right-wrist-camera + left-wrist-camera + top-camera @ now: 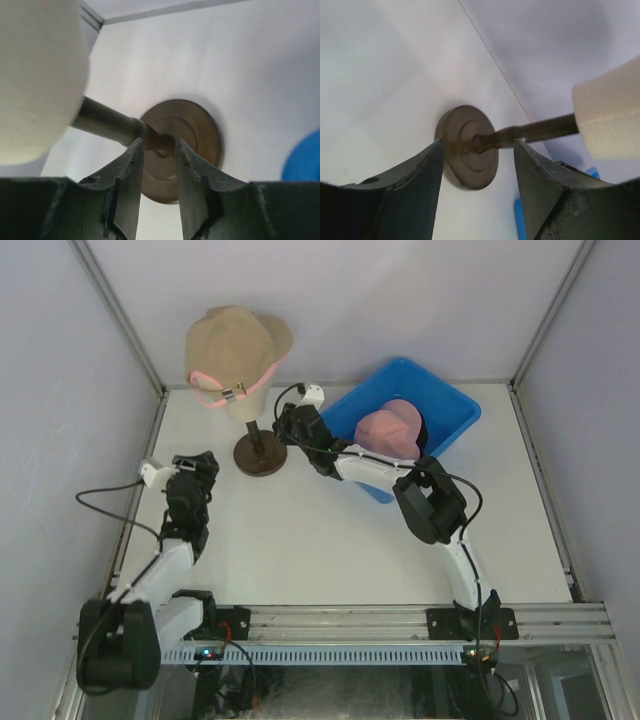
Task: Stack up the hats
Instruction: Adjust the hat stand at the center of the board.
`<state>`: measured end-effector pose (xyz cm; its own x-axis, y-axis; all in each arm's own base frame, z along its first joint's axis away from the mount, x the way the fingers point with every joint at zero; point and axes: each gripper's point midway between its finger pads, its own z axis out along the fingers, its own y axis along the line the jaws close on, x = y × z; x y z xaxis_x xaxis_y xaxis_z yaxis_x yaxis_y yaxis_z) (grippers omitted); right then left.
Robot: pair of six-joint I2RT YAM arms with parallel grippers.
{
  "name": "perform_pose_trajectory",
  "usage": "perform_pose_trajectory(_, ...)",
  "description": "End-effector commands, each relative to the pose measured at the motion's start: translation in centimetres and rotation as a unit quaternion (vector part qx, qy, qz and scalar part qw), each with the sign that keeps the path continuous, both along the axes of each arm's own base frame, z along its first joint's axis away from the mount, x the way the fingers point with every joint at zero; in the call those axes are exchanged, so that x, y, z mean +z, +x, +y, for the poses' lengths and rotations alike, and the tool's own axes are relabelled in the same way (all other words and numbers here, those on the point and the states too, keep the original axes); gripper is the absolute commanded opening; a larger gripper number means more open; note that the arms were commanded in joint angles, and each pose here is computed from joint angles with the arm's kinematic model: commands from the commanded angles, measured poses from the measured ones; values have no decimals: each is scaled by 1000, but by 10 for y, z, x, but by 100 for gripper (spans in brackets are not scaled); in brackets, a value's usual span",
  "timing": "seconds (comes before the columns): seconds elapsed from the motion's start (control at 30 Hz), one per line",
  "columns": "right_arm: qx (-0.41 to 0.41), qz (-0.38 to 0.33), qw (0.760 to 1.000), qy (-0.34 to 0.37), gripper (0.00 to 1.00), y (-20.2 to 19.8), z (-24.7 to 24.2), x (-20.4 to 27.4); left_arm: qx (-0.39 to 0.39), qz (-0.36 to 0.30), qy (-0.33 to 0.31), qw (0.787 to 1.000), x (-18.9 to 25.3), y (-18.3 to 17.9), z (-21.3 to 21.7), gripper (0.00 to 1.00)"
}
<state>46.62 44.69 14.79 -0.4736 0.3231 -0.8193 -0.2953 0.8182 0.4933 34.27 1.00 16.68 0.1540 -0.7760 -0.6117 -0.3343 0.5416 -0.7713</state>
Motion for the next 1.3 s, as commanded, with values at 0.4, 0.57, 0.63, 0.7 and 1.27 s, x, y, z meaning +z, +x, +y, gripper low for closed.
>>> perform_pose_trajectory(0.4,20,37,999,-7,35,38,21,-15,-129,-19,-200,971,0,151,-5,51)
perform_pose_trajectory(0.57,16,45,999,-6,35,48,20,-28,-135,19,-204,969,-20,173,-3,51)
perform_pose_trajectory(0.63,18,49,999,-1,35,52,20,-29,-146,26,-204,968,-23,182,-7,51)
perform_pose_trajectory(0.7,18,47,999,-4,36,54,23,-28,-166,23,-211,963,-21,191,-12,51)
perform_pose_trajectory(1.27,20,119,992,42,42,49,33,-32,-394,32,-237,887,11,230,-95,47)
